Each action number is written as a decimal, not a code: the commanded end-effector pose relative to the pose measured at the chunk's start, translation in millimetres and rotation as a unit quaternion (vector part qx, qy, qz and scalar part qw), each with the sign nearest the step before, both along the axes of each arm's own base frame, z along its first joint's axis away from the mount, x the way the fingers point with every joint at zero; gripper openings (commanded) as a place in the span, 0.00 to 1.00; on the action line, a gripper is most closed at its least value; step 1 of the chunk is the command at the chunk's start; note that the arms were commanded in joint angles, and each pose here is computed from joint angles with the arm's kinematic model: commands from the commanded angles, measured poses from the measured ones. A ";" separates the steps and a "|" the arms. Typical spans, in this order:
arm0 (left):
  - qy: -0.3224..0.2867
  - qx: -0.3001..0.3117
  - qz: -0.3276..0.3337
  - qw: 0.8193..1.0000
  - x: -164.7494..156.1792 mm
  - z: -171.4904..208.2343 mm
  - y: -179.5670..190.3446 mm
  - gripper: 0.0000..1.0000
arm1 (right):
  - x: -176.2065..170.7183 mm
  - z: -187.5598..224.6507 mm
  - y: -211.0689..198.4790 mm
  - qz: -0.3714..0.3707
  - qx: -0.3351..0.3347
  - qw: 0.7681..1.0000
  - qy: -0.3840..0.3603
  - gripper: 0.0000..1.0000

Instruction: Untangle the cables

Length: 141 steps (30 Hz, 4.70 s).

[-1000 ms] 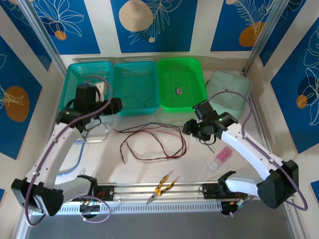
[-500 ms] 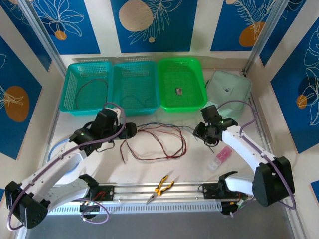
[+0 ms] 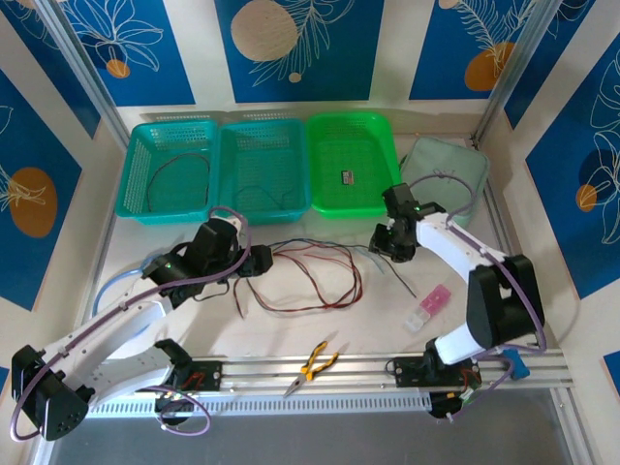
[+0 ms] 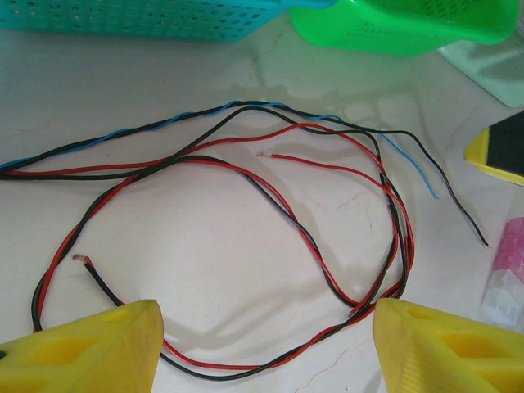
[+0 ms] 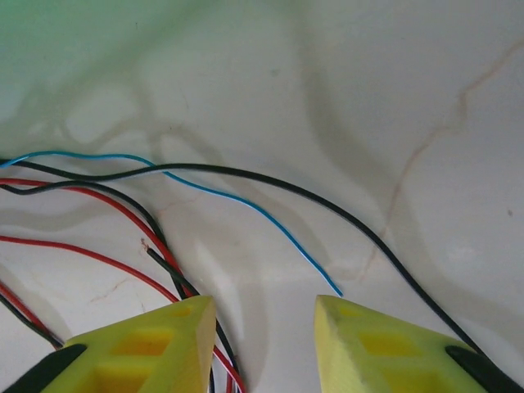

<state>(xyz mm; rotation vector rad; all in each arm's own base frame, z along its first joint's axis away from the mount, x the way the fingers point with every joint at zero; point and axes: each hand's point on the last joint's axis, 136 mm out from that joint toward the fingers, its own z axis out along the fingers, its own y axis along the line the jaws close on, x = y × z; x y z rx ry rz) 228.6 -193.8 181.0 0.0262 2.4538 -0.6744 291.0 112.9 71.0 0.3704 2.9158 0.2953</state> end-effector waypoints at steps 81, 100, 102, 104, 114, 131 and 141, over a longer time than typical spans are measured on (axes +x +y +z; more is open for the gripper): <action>-0.005 -0.009 -0.018 1.000 9.1 17.2 -17.4 0.69 | -38.2 -41.3 20.4 0.170 -0.047 0.980 0.098 0.00; -0.114 -0.034 -0.088 0.989 16.0 91.6 -34.4 0.70 | -54.9 96.5 64.5 0.141 0.183 0.973 -0.028 0.00; -0.145 -0.036 -0.109 0.983 16.9 114.8 -39.0 0.70 | -54.3 113.4 66.2 0.143 0.192 0.970 -0.047 0.00; -0.167 -0.024 -0.125 0.978 19.0 131.9 -40.9 0.70 | -54.8 128.0 65.7 0.149 0.190 0.968 -0.064 0.00; -0.284 -0.018 -0.268 0.920 19.5 183.5 -81.1 0.69 | -55.9 182.7 70.6 0.215 0.148 0.954 -0.151 0.00; -0.255 -0.102 -0.363 0.890 26.8 194.3 -141.9 0.71 | -21.7 251.6 108.4 0.239 0.200 0.930 -0.197 0.00; -0.271 -0.154 -0.263 0.913 34.4 201.3 -122.7 0.72 | -21.3 293.8 129.7 0.222 0.291 0.905 -0.216 0.00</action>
